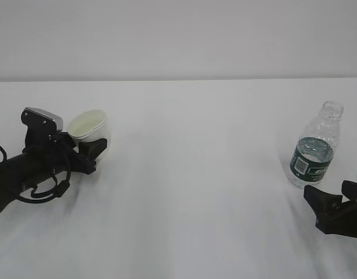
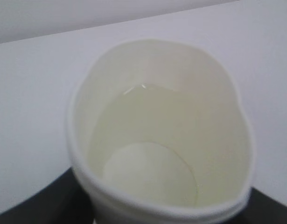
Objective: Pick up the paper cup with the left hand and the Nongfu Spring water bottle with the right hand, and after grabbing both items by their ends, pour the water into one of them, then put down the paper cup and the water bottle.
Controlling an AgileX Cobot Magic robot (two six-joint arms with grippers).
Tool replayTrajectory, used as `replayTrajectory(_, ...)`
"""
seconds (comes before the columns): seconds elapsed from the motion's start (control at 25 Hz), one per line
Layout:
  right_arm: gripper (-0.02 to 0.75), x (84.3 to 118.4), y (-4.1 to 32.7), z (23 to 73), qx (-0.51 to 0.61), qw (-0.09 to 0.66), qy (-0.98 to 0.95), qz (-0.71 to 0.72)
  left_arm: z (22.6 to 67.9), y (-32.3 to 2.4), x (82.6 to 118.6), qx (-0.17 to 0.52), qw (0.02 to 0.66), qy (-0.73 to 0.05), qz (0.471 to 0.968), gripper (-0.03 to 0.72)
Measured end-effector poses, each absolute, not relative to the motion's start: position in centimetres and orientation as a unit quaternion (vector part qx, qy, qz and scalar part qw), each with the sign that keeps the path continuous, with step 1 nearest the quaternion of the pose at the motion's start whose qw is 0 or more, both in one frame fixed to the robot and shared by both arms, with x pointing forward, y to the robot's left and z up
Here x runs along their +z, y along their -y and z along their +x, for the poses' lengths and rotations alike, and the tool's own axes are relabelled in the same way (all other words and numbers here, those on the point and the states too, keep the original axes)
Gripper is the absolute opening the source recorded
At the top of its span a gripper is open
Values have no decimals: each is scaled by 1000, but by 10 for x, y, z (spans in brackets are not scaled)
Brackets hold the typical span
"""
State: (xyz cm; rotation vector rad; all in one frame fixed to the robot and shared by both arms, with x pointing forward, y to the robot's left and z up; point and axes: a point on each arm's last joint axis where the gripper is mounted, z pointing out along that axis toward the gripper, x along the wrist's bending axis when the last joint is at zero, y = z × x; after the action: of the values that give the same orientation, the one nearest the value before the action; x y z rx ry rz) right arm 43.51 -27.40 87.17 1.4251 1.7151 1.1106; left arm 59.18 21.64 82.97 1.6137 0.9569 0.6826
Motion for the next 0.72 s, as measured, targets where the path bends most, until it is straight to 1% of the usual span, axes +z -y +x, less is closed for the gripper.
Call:
replayTrajectory(0.28, 589, 872, 274, 435, 423, 319, -653, 541, 592, -217, 830, 288, 541, -403, 679, 519)
replayTrajectory(0.52, 588, 872, 274, 435, 423, 318, -653, 541, 592, -217, 830, 289, 543, -402, 678, 626)
replayTrajectory(0.72, 588, 872, 274, 435, 423, 318, -653, 541, 592, -217, 830, 289, 543, -402, 678, 675)
